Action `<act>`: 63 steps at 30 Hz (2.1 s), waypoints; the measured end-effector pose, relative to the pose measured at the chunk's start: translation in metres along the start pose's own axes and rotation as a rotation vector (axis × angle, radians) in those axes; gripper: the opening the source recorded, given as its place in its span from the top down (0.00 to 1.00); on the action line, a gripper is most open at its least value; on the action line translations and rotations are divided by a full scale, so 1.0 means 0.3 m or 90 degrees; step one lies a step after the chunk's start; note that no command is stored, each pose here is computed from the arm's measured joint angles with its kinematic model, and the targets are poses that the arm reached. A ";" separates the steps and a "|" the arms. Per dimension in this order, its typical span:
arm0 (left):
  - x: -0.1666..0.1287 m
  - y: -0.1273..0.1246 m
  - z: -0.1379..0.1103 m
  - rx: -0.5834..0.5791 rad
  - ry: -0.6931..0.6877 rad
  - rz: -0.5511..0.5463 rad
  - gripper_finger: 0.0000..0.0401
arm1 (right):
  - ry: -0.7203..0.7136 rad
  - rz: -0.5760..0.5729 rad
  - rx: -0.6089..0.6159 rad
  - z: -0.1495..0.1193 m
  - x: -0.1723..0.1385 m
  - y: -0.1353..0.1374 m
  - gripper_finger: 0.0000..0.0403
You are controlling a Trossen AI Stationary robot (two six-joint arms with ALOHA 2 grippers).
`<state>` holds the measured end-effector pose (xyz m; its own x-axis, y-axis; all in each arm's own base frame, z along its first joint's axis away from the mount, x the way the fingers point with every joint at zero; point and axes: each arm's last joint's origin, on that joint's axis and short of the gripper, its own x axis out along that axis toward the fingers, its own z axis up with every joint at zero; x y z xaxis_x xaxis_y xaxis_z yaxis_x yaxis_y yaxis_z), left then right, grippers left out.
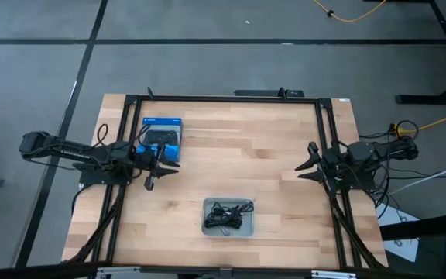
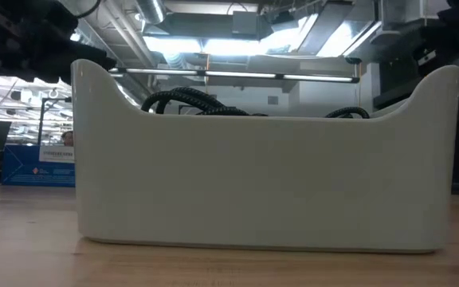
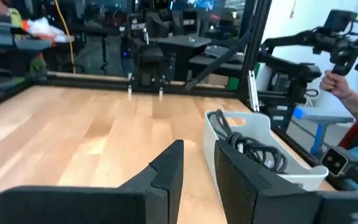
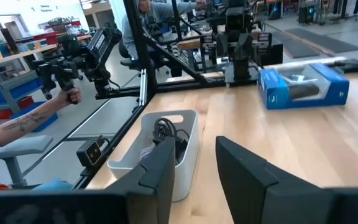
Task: Pick and place USB-C Cables
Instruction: Return to Home Position
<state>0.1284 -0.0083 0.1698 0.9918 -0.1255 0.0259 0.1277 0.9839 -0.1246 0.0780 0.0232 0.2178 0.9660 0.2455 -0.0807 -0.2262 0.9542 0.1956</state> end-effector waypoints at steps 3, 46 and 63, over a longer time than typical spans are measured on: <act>-0.012 0.008 -0.005 -0.011 0.016 0.003 0.79 | 0.012 -0.002 0.016 -0.009 -0.009 -0.002 0.70; -0.121 0.005 0.010 -0.156 0.066 0.046 0.79 | 0.047 -0.097 0.030 -0.053 -0.017 -0.025 0.70; -0.121 0.005 0.009 -0.154 0.068 0.046 0.79 | -0.014 -0.058 -0.017 -0.139 0.048 -0.035 0.70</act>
<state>0.0926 -0.0018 0.1714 0.9922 -0.0812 -0.0943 0.0426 0.9336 -0.3557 0.0891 0.0239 0.1738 0.9852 0.1537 -0.0761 -0.1400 0.9769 0.1616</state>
